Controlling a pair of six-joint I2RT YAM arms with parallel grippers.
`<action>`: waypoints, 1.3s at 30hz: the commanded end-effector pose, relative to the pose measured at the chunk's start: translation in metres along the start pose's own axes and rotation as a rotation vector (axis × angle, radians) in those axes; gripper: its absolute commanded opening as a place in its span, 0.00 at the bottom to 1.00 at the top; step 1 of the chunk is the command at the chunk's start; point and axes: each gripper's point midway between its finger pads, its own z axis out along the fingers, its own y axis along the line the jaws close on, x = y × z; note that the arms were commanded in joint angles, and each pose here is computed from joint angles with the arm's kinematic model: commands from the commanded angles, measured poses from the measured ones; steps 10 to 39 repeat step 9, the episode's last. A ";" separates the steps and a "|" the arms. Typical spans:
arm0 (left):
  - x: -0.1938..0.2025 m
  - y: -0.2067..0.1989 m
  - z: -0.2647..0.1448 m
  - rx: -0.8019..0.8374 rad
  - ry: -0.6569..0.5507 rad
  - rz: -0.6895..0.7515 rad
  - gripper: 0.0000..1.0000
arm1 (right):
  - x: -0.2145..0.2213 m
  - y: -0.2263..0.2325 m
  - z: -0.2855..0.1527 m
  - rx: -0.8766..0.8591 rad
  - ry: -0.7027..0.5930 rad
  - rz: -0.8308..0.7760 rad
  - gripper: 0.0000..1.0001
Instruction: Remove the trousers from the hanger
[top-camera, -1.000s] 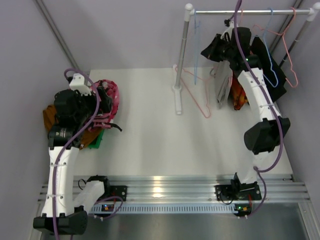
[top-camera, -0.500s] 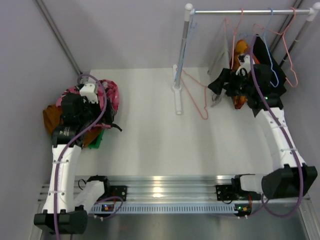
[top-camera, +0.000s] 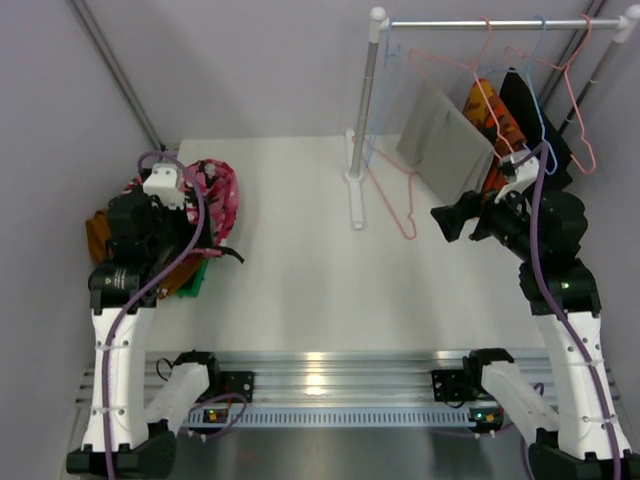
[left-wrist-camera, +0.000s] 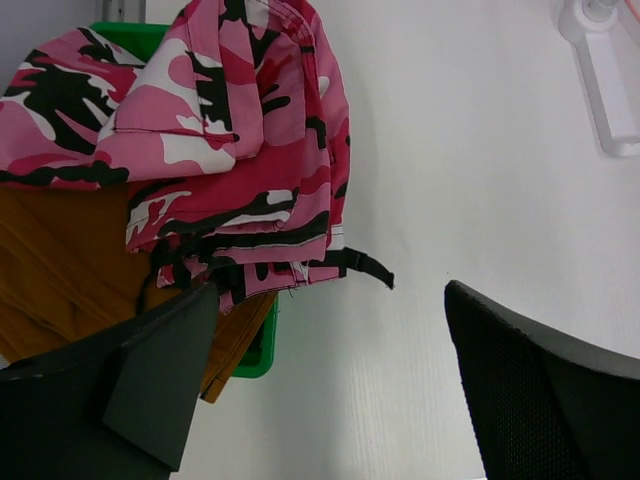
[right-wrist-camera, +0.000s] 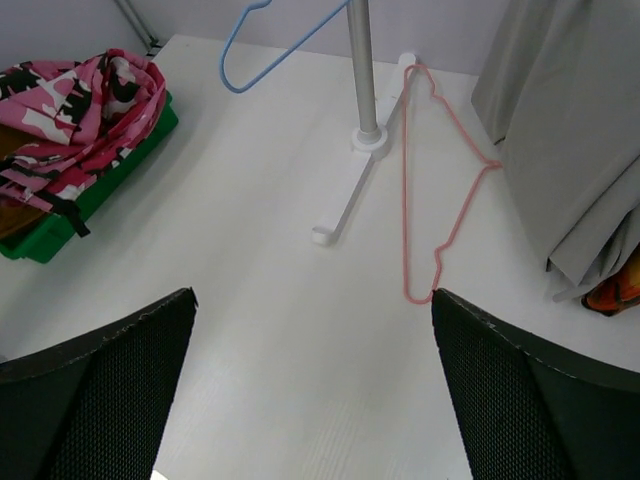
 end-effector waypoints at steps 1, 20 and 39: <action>-0.011 0.006 -0.011 -0.033 -0.060 0.020 0.99 | 0.001 0.001 -0.011 0.015 -0.014 -0.020 0.99; -0.016 0.009 -0.025 -0.061 -0.099 0.020 0.99 | 0.002 0.005 -0.019 0.013 -0.016 -0.018 1.00; -0.016 0.009 -0.025 -0.061 -0.099 0.020 0.99 | 0.002 0.005 -0.019 0.013 -0.016 -0.018 1.00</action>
